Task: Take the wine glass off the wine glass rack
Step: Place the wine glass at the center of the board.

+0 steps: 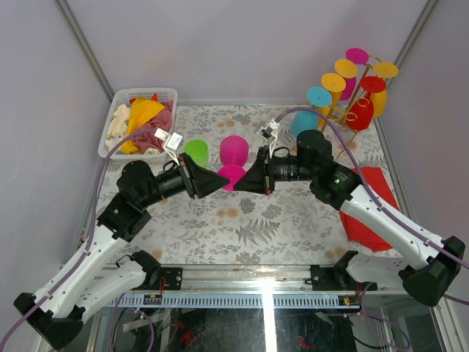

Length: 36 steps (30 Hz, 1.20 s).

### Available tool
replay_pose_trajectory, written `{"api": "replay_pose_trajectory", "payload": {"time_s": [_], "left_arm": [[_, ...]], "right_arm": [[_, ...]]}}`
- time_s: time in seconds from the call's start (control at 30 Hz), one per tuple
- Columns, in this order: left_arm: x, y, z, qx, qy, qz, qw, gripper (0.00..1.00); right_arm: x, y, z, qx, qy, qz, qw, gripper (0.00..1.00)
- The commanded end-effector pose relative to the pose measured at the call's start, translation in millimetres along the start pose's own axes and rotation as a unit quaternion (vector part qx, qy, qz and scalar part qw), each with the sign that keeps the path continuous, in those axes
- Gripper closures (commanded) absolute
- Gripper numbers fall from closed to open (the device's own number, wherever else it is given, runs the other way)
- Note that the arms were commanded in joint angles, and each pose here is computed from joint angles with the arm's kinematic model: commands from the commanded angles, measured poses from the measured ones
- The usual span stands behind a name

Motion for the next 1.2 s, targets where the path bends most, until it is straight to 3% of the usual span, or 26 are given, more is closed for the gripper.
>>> {"api": "replay_pose_trajectory", "payload": {"time_s": [0.0,0.1,0.17,0.23,0.37,0.6,0.83,1.17], "left_arm": [[-11.0,-3.8,-12.1,-0.024,0.018,0.004,1.0,0.56],[-11.1,-5.9,-13.0,-0.028,0.022,-0.005,0.999,0.44],[-11.7,-8.1,-15.2,-0.034,0.026,-0.016,0.999,0.31],[-8.4,-12.6,-19.5,-0.054,0.027,-0.061,0.996,0.17],[-4.7,-31.5,-26.4,-0.114,0.045,-0.136,0.983,0.0],[-7.0,-43.8,-31.2,-0.133,0.055,-0.17,0.975,0.0],[-5.2,-38.6,-33.0,-0.12,0.038,-0.183,0.975,0.0],[-6.0,-26.4,-29.5,-0.082,0.022,-0.153,0.985,0.0]], "right_arm": [[17.2,-4.1,-13.4,-0.037,-0.078,-0.002,0.996,1.0],[15.6,-1.0,-9.1,-0.036,-0.103,0.01,0.994,1.0],[14.0,1.4,-4.9,-0.034,-0.122,0.015,0.992,1.0],[11.9,3.4,-1.2,-0.032,-0.151,0.022,0.988,1.0],[7.8,6.3,13.2,-0.024,-0.211,0.024,0.977,1.0],[0.1,5.3,39.4,0.03,-0.329,-0.002,0.944,1.0],[-5.3,4.9,66.2,0.111,-0.458,-0.062,0.88,1.0],[8.9,-1.9,84.8,0.105,-0.483,-0.181,0.85,1.0]]}}
Point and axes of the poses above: each gripper's point midway between its finger pads, its own y axis out along the fingers, its own x axis along the line the jaws close on, z = x × y, the point moved 9 cm from there along -y, back along the fingers, and after that the axes turned 6 degrees about y, right-handed, at the moved point
